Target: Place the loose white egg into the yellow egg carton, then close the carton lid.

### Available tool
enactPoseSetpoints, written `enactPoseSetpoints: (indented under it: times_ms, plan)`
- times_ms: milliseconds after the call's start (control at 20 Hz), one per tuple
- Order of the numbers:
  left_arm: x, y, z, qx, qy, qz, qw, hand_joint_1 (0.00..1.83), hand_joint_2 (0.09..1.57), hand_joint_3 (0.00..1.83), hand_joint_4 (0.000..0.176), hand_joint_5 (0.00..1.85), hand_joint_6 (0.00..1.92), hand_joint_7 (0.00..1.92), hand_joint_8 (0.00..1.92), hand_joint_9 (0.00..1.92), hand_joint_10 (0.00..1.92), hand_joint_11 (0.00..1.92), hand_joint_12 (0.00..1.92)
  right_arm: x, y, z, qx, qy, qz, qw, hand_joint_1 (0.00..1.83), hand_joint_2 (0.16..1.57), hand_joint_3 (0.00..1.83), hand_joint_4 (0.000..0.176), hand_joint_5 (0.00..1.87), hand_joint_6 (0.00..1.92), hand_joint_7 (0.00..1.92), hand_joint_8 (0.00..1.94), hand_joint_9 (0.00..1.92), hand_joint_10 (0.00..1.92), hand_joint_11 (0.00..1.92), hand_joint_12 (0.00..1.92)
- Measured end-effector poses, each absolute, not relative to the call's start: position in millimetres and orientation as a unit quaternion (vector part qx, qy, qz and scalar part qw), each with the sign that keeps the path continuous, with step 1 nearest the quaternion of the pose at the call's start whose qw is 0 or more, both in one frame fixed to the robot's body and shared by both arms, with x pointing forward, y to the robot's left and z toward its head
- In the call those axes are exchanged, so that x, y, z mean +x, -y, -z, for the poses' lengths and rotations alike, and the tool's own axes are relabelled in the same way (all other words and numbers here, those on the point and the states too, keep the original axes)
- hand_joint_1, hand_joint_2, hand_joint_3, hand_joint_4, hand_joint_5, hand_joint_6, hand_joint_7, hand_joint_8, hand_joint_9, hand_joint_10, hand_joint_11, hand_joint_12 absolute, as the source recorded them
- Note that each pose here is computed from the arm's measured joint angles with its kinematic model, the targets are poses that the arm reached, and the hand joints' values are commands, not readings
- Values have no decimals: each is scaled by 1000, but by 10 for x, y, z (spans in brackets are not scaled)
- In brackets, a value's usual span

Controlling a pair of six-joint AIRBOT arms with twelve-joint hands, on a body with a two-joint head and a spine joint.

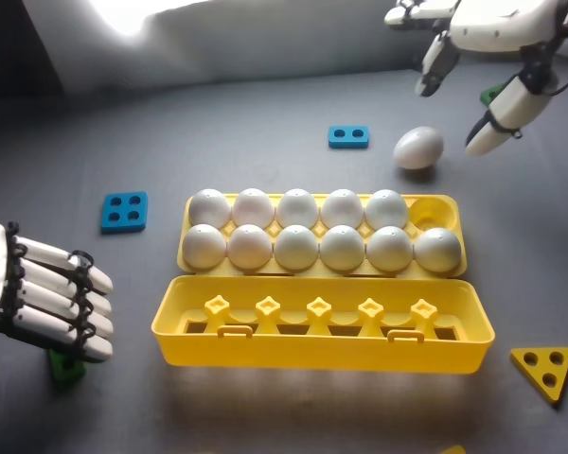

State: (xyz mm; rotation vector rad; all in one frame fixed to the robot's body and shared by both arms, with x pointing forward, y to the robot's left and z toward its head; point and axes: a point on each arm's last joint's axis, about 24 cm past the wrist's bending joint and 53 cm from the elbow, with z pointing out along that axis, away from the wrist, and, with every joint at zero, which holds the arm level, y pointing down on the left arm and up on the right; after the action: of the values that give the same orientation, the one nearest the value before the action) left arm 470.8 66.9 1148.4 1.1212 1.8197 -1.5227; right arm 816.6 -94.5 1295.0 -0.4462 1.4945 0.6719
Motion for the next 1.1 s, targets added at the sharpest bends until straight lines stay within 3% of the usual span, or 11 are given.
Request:
enactPoseSetpoints:
  times_ms: [200, 450, 700, 900, 1100]
  plan:
    - [4693, -645, -11482, 414, -669, 563, 255, 0, 1150, 1, 0, 208, 4, 201, 4, 173, 3, 0, 294, 8155, 856, -12947, -198, -660, -304, 658, 714, 746, 1, 176, 821, 5, 0, 0, 0, 0, 0, 332]
    - [4714, -646, -11476, 414, -670, 561, 256, 0, 1138, 0, 0, 188, 1, 174, 0, 135, 4, 0, 194, 8153, 818, -12942, -199, -660, -305, 657, 694, 746, 0, 176, 789, 1, 0, 0, 0, 0, 0, 231]
    - [4718, -650, -11474, 414, -670, 560, 256, 0, 1139, 0, 0, 229, 1, 215, 1, 183, 2, 0, 303, 8127, 712, -12904, -210, -659, -308, 654, 700, 748, 2, 176, 807, 4, 1, 0, 0, 0, 0, 169]
    - [4718, -650, -11473, 414, -670, 560, 256, 0, 1148, 1, 0, 241, 2, 233, 3, 202, 3, 0, 359, 8113, 652, -12853, -225, -657, -299, 654, 720, 737, 0, 176, 819, 2, 12, 0, 0, 0, 0, 271]
    - [4718, -650, -11473, 414, -670, 560, 256, 0, 1139, 0, 0, 204, 1, 193, 2, 165, 1, 0, 267, 8181, 632, -12824, -223, -659, -297, 655, 697, 745, 2, 176, 775, 0, 33, 5, 0, 0, 0, 239]
